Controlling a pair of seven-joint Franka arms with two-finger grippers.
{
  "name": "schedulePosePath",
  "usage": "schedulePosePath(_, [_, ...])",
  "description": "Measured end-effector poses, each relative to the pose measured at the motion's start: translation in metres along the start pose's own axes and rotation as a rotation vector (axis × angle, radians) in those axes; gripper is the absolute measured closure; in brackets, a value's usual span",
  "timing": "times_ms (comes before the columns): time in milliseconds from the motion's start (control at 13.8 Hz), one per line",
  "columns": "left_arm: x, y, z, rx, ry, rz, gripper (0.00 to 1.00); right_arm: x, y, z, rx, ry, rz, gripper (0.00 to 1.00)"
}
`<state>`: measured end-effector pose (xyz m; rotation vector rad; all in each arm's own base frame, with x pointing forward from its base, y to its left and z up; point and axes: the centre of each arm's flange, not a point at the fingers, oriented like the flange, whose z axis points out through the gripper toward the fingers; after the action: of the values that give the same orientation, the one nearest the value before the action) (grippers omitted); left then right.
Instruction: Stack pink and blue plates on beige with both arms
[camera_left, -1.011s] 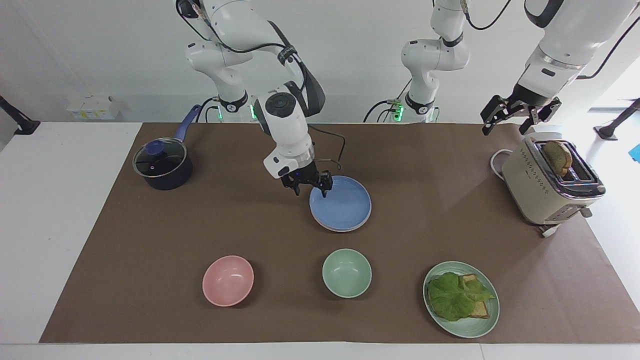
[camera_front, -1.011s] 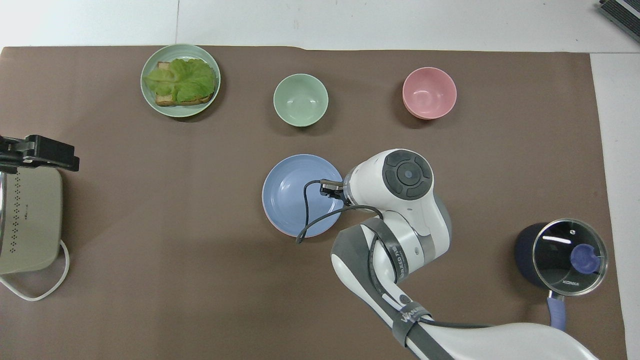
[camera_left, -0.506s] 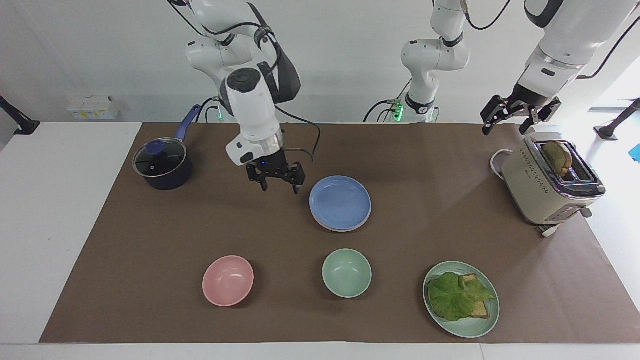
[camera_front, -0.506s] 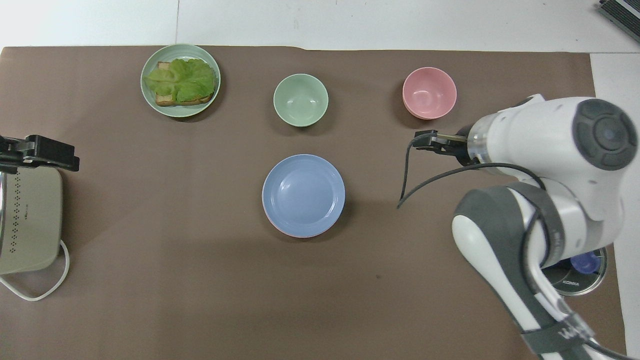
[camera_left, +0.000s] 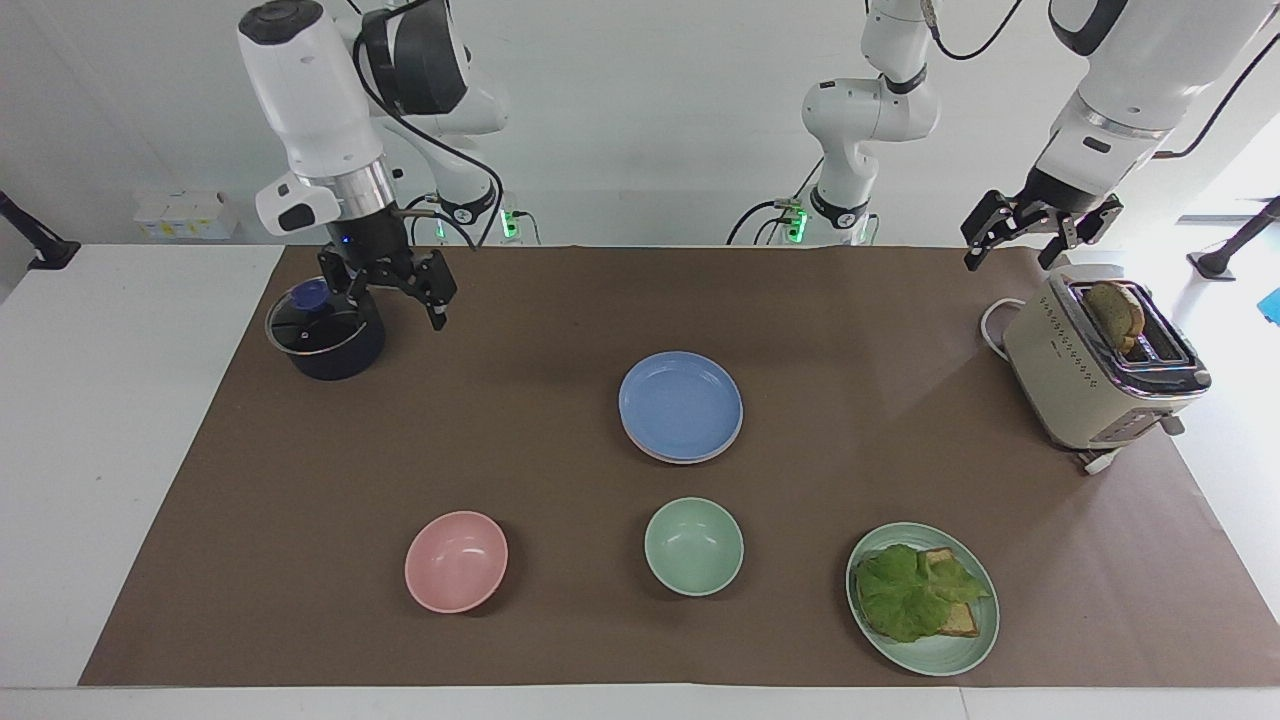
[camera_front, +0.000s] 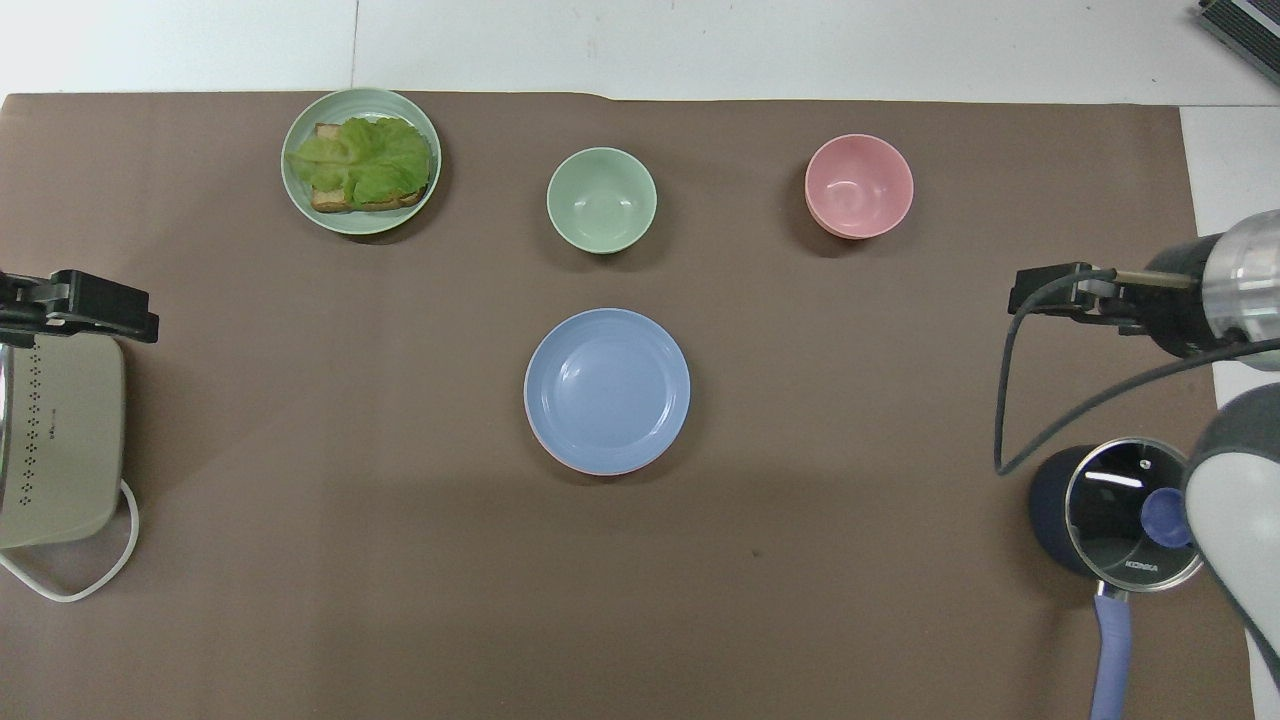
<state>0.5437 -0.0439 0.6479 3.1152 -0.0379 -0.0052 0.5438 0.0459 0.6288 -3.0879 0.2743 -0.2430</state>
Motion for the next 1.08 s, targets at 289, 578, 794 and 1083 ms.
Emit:
schedulePosePath(289, [0.0, 0.0, 0.0, 0.0, 0.0, 0.0, 0.0, 0.0, 0.011, -0.024, -0.086, -0.037, -0.052, 0.0])
schedulePosePath(578, [0.0, 0.0, 0.0, 0.0, 0.0, 0.0, 0.0, 0.013, 0.012, -0.024, -0.086, -0.059, -0.049, 0.0])
schedulePosePath(794, [0.0, 0.0, 0.0, 0.0, 0.0, 0.0, 0.0, 0.009, 0.013, -0.02, -0.094, -0.122, -0.098, 0.0])
schedulePosePath(1083, [0.0, 0.0, 0.0, 0.0, 0.0, 0.0, 0.0, 0.009, 0.013, -0.023, -0.09, -0.124, -0.121, 0.0])
